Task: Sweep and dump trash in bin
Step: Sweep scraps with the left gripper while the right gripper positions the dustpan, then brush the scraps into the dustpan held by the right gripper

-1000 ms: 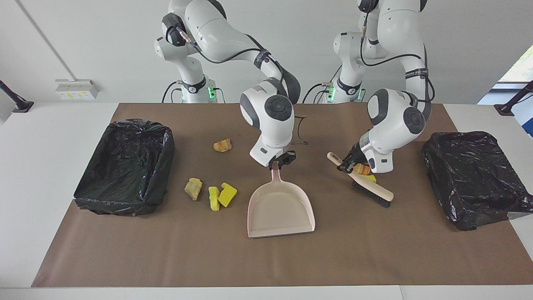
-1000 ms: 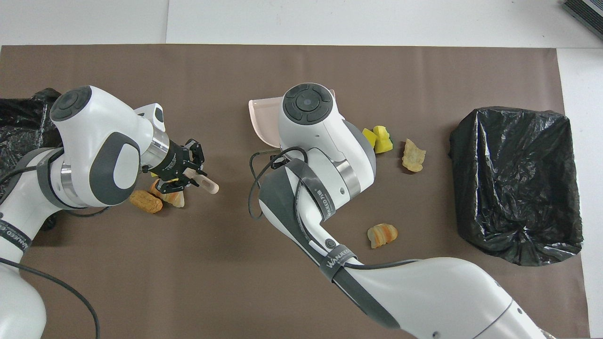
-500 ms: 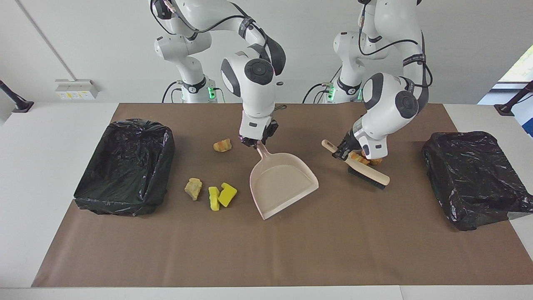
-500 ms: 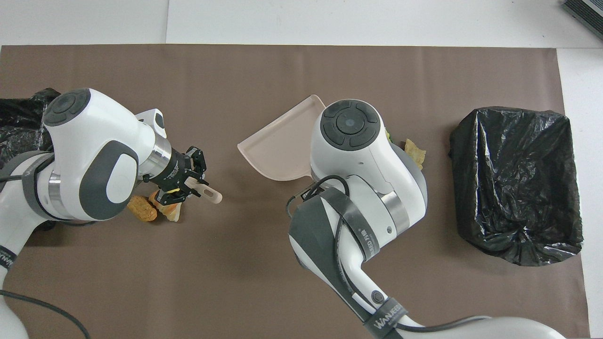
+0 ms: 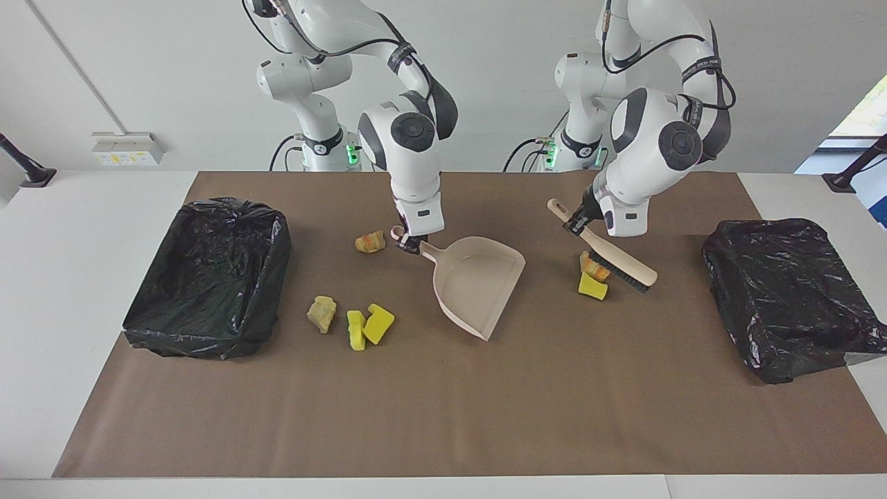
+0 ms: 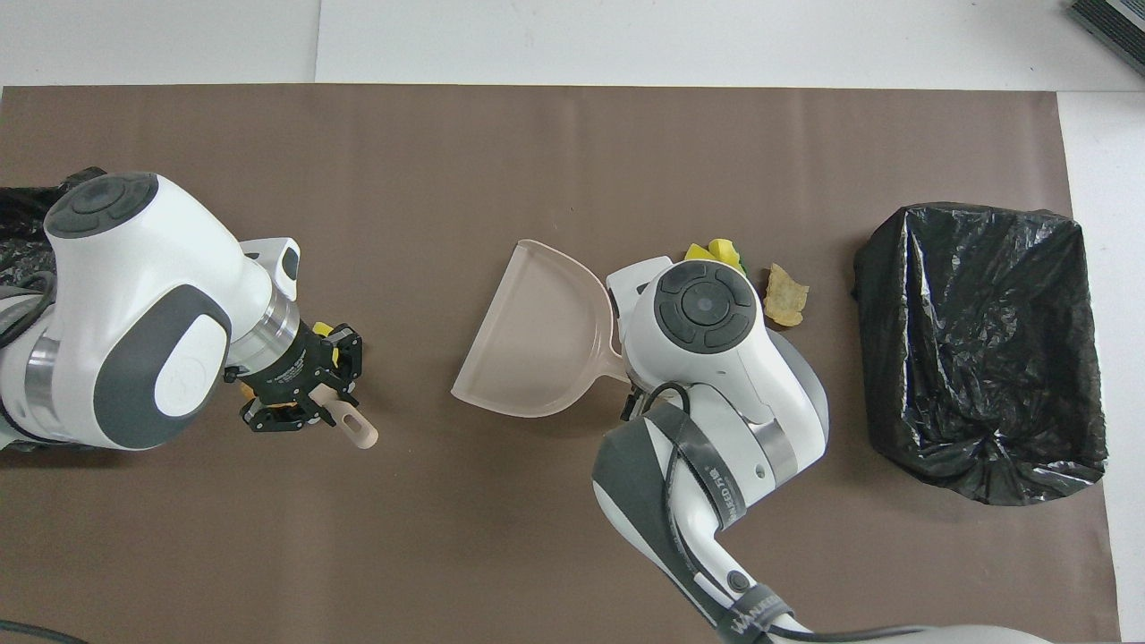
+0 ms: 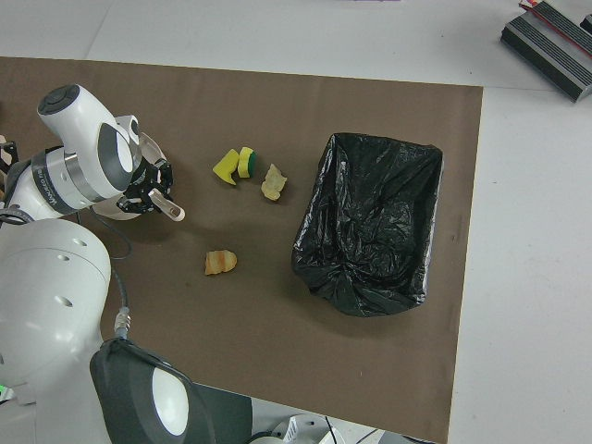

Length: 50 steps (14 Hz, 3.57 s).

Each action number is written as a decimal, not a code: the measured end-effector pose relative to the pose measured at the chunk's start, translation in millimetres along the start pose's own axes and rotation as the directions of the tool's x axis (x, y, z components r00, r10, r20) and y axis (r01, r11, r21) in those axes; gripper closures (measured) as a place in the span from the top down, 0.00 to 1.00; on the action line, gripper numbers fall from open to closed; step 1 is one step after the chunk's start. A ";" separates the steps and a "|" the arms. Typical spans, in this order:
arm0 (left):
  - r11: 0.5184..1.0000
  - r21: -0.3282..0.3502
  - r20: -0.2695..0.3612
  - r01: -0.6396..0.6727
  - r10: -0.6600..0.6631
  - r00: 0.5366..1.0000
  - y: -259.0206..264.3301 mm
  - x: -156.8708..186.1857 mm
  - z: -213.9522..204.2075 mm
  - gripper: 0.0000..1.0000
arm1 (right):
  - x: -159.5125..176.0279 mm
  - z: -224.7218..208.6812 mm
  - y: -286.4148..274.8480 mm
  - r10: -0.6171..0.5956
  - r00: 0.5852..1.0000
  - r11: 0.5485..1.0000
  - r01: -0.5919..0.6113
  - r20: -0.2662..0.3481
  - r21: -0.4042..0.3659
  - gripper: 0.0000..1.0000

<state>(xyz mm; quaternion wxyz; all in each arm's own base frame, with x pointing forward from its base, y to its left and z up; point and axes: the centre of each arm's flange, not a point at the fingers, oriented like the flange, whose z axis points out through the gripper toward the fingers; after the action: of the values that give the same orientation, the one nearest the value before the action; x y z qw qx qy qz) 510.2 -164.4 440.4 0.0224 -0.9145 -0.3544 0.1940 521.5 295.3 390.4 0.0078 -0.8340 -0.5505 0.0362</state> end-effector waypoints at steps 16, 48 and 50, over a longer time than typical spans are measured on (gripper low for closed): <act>0.902 0.126 -0.068 -0.414 0.424 0.903 -95.4 26.6 53.2 0.27 | 25.1 23.5 -46.8 -0.326 0.942 0.943 0.330 0.073 -0.041 0.32; 0.325 0.110 0.021 -0.939 0.944 0.329 -10.3 -130.2 67.9 0.27 | 45.8 35.2 -83.2 -0.261 0.960 0.963 0.265 0.097 -0.035 0.32; 0.384 0.086 0.036 -0.919 0.921 0.388 -25.4 -105.3 49.0 0.27 | 45.9 35.1 -83.2 -0.261 0.960 0.963 0.265 0.097 -0.035 0.32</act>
<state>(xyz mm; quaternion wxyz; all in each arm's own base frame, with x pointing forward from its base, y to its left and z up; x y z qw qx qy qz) 404.8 -219.3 435.3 -0.0436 -0.9574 0.2200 0.1818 460.7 369.3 357.4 -0.0326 -0.7508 -0.6570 0.0600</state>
